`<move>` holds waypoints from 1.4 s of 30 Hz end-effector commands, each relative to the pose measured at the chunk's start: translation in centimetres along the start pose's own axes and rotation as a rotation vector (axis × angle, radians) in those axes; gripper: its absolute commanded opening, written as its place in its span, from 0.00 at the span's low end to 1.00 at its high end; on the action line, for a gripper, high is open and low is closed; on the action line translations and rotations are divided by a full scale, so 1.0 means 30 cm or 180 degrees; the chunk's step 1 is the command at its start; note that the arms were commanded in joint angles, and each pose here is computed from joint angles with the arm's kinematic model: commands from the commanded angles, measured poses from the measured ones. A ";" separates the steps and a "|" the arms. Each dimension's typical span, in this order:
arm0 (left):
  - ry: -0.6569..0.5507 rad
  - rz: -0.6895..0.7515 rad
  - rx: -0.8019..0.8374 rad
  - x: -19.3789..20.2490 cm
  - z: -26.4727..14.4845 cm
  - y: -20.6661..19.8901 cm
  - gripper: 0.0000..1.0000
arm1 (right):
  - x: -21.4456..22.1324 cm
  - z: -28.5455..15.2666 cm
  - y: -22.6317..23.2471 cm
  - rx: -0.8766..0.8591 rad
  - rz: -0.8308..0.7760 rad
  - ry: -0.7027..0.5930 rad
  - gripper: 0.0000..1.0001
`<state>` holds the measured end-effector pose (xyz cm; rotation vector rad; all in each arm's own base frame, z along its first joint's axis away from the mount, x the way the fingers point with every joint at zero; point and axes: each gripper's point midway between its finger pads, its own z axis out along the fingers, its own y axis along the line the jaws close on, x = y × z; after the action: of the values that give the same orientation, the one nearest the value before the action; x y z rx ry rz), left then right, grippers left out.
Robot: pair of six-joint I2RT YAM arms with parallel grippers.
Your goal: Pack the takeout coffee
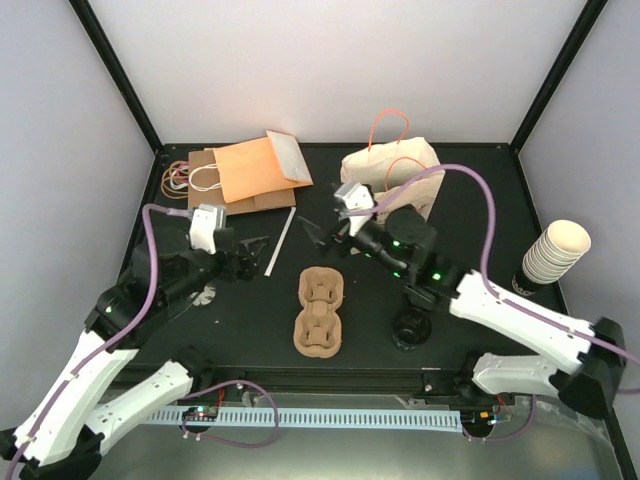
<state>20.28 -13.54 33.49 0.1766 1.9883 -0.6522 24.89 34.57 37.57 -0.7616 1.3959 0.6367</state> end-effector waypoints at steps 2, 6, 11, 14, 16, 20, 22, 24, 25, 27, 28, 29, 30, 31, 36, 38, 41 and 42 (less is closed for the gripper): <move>-0.0045 0.0003 0.0579 -0.054 0.072 -0.132 0.99 | 0.036 -0.173 -0.123 0.0420 0.0186 0.0234 1.00; -0.0010 0.0051 0.0650 -0.051 0.122 -0.164 0.99 | 0.078 -0.287 -0.191 0.0692 0.0318 0.0310 1.00; 0.0044 0.0135 0.0552 -0.008 0.194 -0.157 0.99 | 0.242 -0.408 -0.303 0.1091 0.0661 0.0544 1.00; -0.0033 0.0180 0.0356 0.022 0.224 -0.103 0.99 | 0.337 -0.503 -0.390 0.1527 0.0913 0.0650 1.00; -0.0136 0.0142 0.0156 0.052 0.236 -0.046 0.99 | 0.404 -0.578 -0.450 0.1880 0.1058 0.0737 1.00; -0.0330 -0.0168 -0.0356 0.140 0.246 0.125 0.99 | 0.514 -0.652 -0.481 0.2034 0.1268 0.0792 1.00; -0.0246 -0.0329 -0.0361 0.202 0.264 0.178 0.99 | 0.569 -0.673 -0.499 0.2159 0.1373 0.0902 1.00; -0.0136 -0.0494 -0.0377 0.256 0.286 0.225 0.99 | 0.610 -0.690 -0.525 0.2272 0.1462 0.0956 1.00; -0.0097 -0.0555 -0.0376 0.279 0.296 0.246 0.99 | 0.625 -0.691 -0.528 0.2246 0.1518 0.0960 1.00; -0.0090 -0.0593 -0.0400 0.290 0.300 0.273 0.99 | 0.639 -0.695 -0.544 0.2219 0.1581 0.0921 1.00; -0.0106 -0.0571 -0.0427 0.293 0.300 0.283 0.99 | 0.652 -0.708 -0.565 0.2321 0.1612 0.0922 1.00; -0.0125 -0.0545 -0.0461 0.291 0.298 0.292 0.99 | 0.669 -0.728 -0.590 0.2485 0.1659 0.0955 1.00; -0.0135 -0.0509 -0.0495 0.289 0.296 0.298 0.99 | 0.685 -0.743 -0.612 0.2609 0.1676 0.0999 1.00; -0.0138 -0.0477 -0.0532 0.287 0.295 0.305 0.99 | 0.702 -0.758 -0.634 0.2731 0.1729 0.1037 1.00; -0.0118 -0.0328 -0.0800 0.286 0.297 0.356 0.99 | 0.772 -0.808 -0.743 0.2989 0.2153 0.1082 1.00; -0.0160 -0.0289 -0.0857 0.279 0.295 0.367 0.99 | 0.776 -0.805 -0.772 0.3013 0.2171 0.1079 1.00; -0.0201 -0.0208 -0.0873 0.271 0.291 0.369 0.99 | 0.772 -0.787 -0.806 0.3032 0.2116 0.1135 1.00; -0.0200 -0.0183 -0.0876 0.272 0.292 0.371 0.99 | 0.780 -0.778 -0.811 0.3007 0.2118 0.1191 1.00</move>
<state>26.53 -10.36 17.18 -0.0860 2.0848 -0.4511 29.27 -0.41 13.45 0.4227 2.1315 0.1964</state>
